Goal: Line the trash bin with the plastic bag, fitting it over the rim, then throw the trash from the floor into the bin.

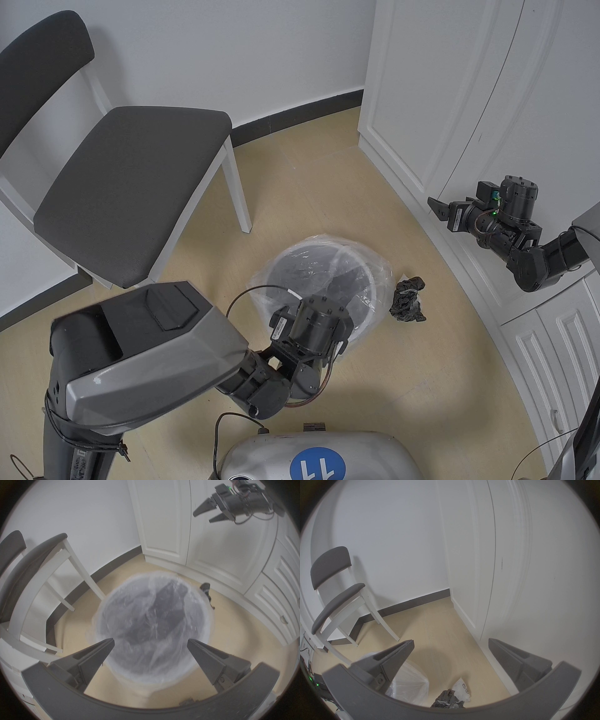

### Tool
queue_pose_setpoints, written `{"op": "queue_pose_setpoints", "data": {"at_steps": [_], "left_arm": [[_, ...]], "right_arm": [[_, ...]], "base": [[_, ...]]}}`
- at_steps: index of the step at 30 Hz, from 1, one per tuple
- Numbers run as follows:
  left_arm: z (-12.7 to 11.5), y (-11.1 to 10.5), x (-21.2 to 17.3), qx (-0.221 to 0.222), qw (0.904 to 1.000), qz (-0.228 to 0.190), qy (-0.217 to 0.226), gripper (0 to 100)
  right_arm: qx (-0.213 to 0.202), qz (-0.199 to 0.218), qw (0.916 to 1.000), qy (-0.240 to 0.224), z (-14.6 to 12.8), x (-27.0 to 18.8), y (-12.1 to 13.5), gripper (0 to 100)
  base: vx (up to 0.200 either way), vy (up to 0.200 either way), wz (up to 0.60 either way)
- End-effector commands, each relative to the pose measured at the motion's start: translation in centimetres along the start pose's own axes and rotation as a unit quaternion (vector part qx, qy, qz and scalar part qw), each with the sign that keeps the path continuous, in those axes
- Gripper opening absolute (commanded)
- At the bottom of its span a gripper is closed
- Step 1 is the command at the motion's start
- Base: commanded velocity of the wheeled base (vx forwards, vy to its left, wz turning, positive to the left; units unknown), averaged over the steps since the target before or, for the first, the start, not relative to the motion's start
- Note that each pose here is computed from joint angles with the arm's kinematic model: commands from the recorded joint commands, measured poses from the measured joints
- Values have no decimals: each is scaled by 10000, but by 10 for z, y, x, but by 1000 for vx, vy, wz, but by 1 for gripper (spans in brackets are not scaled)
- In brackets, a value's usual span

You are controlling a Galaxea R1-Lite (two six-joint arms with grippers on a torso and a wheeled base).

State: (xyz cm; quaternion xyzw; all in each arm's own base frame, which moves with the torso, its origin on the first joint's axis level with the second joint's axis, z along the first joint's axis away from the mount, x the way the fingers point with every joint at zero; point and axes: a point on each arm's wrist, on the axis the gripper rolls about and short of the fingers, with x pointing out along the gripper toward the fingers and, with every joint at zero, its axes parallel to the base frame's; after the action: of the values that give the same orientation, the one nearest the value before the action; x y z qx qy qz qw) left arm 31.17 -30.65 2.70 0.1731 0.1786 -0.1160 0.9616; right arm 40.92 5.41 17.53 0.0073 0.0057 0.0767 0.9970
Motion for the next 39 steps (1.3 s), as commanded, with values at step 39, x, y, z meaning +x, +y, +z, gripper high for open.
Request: {"op": "queue_pose_setpoints", "data": {"at_steps": [39], "left_arm": [[9,-22,70,-32,9993,228,-290,100]], "right_arm": [[-106,21,9990,439,-41,25,-5,100]], "base": [[0,0,0]]}}
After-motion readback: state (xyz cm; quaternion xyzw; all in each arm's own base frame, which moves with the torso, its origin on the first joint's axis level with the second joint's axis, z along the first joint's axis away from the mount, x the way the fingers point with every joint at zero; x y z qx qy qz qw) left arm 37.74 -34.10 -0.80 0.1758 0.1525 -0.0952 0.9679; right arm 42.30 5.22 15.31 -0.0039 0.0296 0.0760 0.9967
